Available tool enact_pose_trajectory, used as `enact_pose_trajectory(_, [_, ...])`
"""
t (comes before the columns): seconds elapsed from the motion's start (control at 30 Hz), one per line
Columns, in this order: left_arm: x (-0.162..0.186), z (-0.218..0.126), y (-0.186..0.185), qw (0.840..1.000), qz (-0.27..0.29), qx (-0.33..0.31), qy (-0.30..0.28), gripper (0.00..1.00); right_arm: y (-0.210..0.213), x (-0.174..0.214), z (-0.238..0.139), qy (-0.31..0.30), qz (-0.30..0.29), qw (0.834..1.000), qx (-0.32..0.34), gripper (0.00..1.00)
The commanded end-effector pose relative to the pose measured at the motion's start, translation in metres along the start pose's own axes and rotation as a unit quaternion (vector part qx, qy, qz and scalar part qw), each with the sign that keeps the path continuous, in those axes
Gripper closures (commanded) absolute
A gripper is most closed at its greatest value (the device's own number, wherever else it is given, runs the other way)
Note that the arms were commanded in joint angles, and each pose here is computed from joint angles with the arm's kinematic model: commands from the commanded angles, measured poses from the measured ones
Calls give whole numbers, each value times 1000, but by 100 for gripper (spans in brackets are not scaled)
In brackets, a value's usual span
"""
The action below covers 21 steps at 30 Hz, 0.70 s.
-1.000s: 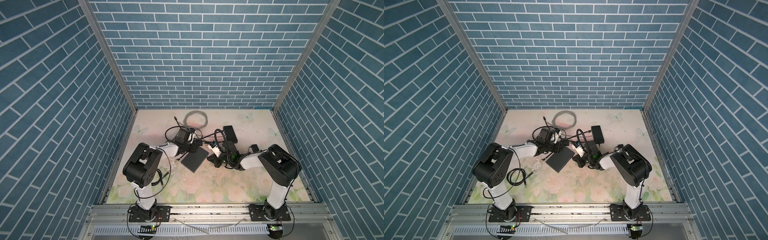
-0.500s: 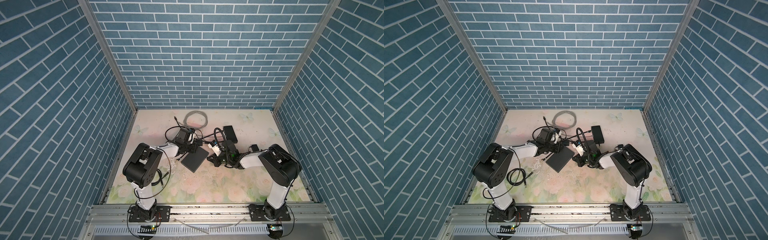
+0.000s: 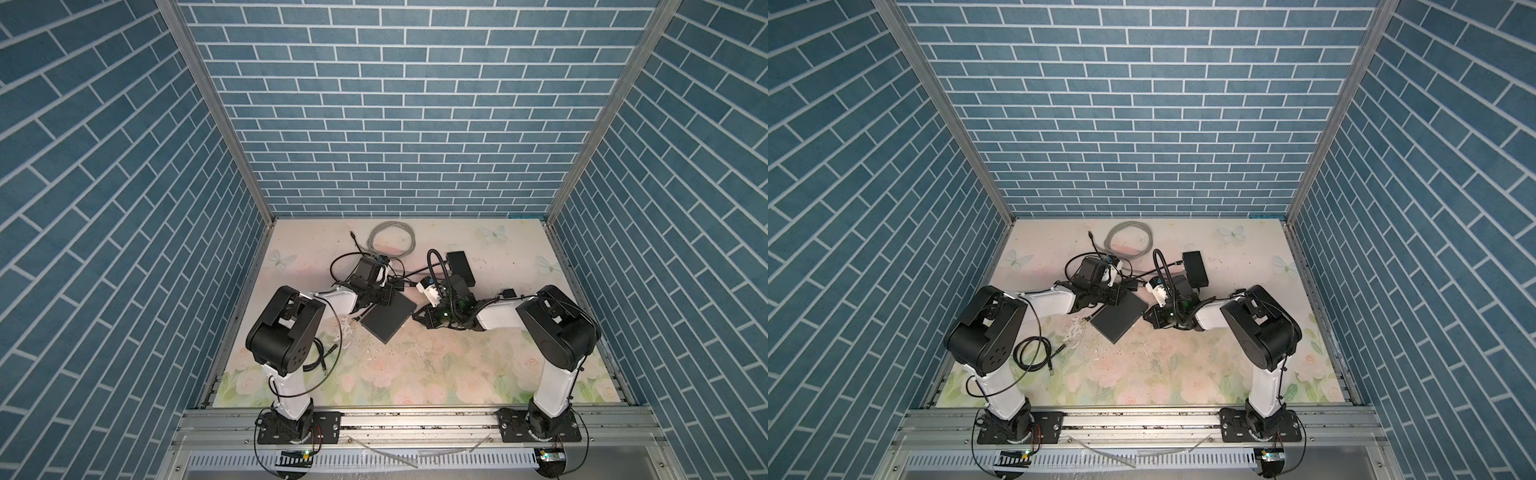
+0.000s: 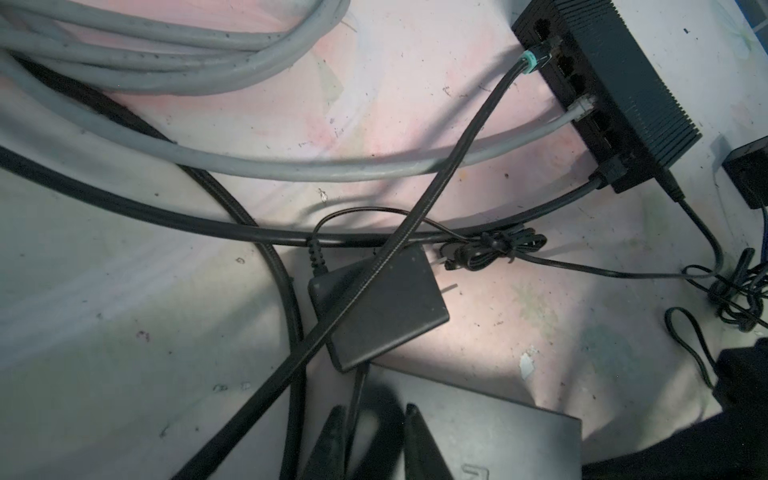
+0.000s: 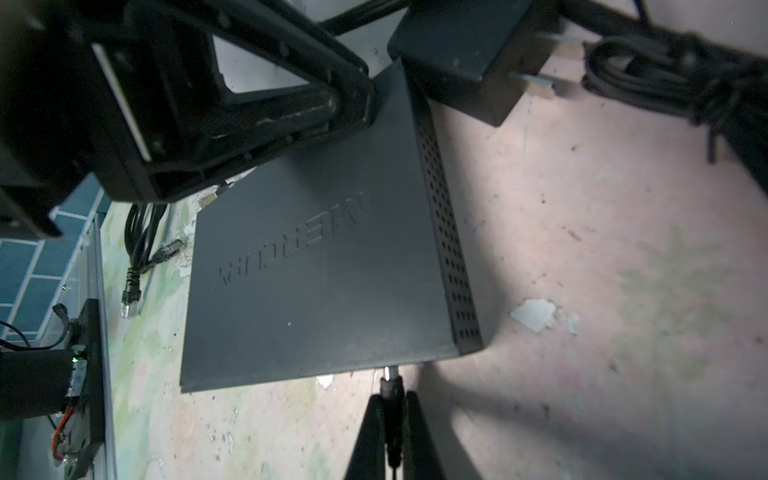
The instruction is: Insert the plug into the switch port
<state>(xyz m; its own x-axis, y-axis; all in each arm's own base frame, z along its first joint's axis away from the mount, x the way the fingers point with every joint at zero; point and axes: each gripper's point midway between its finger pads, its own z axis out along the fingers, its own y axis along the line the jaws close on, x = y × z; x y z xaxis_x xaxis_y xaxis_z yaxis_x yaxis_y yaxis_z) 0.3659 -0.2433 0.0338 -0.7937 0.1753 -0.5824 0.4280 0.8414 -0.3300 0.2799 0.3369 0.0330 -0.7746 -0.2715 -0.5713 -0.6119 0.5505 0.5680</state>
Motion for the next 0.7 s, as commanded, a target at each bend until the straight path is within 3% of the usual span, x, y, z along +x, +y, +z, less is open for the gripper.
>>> enact_pose_trajectory(0.0, [197, -39, -128, 898, -63, 243, 360, 77, 81, -202, -57, -319, -112, 938, -75, 100])
enact_pose_trajectory(0.3, [201, -38, -133, 895, -57, 248, 366, 78, 66, -218, -62, -340, -38, 936, -83, 100])
enact_pose_trajectory(0.67, [199, -38, -132, 899, -53, 244, 360, 78, 55, -194, -55, -308, -102, 944, -66, 96])
